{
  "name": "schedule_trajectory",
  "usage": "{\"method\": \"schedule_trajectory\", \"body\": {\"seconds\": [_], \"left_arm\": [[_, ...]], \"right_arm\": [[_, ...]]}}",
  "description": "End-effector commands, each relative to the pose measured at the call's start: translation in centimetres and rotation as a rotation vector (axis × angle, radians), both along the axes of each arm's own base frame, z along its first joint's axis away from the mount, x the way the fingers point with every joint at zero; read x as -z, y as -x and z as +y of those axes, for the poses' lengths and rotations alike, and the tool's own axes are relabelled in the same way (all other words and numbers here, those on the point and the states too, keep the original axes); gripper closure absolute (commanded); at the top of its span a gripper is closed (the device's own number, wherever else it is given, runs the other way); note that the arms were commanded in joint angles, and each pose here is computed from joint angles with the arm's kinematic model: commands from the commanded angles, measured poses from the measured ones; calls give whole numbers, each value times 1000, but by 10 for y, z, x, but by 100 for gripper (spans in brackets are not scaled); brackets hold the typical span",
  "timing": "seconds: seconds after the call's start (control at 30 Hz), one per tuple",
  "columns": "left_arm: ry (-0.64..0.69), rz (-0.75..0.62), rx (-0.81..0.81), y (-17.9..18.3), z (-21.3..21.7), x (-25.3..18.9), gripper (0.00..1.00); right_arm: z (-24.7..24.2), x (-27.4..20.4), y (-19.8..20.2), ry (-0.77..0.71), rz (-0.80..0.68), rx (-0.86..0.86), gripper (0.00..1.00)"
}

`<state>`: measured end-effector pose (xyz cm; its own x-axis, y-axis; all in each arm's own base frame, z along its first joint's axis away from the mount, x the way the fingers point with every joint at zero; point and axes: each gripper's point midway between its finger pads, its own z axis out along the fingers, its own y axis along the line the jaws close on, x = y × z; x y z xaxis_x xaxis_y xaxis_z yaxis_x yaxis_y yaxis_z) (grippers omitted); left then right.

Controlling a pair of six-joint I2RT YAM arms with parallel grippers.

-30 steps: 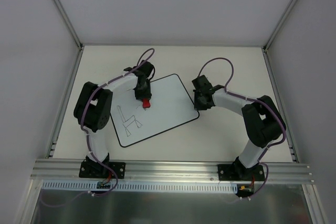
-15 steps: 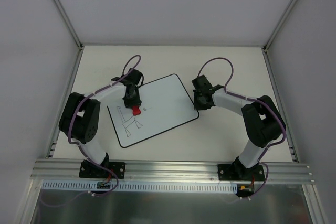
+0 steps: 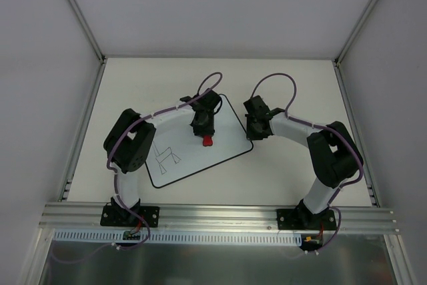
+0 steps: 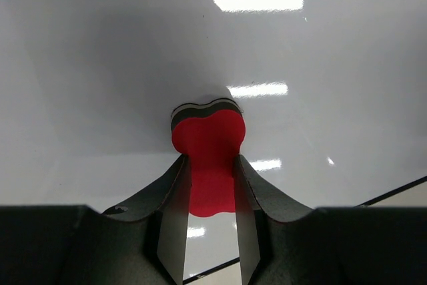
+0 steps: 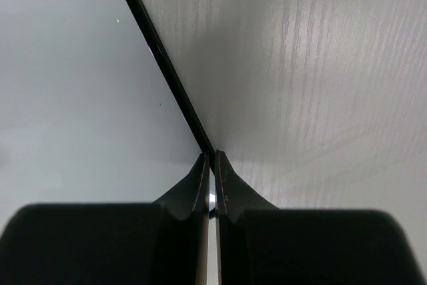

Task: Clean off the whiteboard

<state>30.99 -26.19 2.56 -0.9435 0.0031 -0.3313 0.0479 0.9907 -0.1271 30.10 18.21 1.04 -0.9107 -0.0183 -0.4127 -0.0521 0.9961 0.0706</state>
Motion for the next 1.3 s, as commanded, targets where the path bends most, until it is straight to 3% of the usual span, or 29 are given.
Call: {"method": "schedule_trajectory", "body": {"seconds": [0.0,0.2,0.4,0.67,0.9,1.27], "left_arm": [[-85,224,-104,48,41,44,100],[-135,211,-330,49,133,34,100],[-156,223,-535,74,207,32,100],[-131,199,-726,64,273,20,100],[-122,194,-724,49,281,16,100],[-119,285,-596,116,208,36,100]], "right_arm": [[-41,59,76,178,299,-21,99],[-41,60,76,178,301,-21,99],[-41,60,76,181,302,-25,100],[-40,60,75,181,301,-33,100],[-40,61,74,182,300,-42,100],[-39,66,74,184,314,-49,100]]}}
